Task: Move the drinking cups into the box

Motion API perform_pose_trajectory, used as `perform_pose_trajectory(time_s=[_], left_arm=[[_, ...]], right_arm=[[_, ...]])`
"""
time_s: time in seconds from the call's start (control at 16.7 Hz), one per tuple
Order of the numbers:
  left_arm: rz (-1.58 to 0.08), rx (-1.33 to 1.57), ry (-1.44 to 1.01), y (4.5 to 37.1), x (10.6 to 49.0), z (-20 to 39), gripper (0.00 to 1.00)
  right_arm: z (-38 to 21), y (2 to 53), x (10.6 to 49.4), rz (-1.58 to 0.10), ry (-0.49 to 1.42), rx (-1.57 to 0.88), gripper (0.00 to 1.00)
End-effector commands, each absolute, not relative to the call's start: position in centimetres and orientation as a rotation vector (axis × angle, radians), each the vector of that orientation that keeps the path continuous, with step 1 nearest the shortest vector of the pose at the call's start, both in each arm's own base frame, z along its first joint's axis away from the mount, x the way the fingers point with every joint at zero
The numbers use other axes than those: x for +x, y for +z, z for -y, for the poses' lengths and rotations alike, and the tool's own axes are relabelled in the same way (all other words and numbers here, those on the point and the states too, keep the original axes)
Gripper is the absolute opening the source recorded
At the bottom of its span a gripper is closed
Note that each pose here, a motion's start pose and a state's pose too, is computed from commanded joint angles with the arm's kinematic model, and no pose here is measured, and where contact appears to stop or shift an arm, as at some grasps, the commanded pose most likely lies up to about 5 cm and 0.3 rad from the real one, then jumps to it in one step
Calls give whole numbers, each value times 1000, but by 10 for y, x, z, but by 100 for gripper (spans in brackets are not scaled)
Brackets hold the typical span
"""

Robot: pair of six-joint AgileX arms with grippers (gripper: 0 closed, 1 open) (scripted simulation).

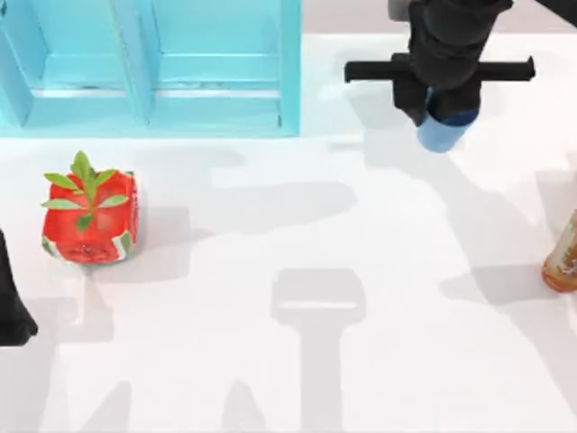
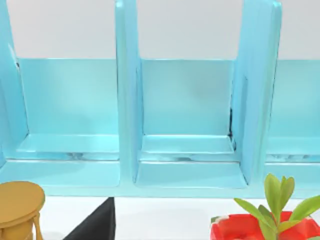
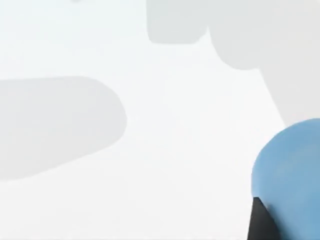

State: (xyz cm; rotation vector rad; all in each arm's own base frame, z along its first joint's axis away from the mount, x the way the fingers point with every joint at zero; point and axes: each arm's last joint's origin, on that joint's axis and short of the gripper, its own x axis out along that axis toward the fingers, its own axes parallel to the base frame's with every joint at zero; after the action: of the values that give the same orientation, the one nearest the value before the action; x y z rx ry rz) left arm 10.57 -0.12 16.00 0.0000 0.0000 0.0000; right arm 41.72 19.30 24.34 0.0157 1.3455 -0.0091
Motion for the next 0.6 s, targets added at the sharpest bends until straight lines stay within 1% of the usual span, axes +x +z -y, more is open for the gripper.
perform_pose_trajectory(time_s=[0.18, 0.36, 0.48, 0.6], left_arm=[[0, 0, 0, 160, 106, 1, 100], [0, 0, 0, 160, 106, 1, 100], [0, 0, 0, 160, 106, 1, 100], [0, 0, 0, 160, 106, 1, 100]], right_arm=[[-132, 265, 415, -1359, -53, 28, 0], [-41, 268, 404, -1479, -104, 40, 0], [20, 266, 387, -1556, -107, 50, 0], [64, 272, 365, -1570, -84, 44, 0]])
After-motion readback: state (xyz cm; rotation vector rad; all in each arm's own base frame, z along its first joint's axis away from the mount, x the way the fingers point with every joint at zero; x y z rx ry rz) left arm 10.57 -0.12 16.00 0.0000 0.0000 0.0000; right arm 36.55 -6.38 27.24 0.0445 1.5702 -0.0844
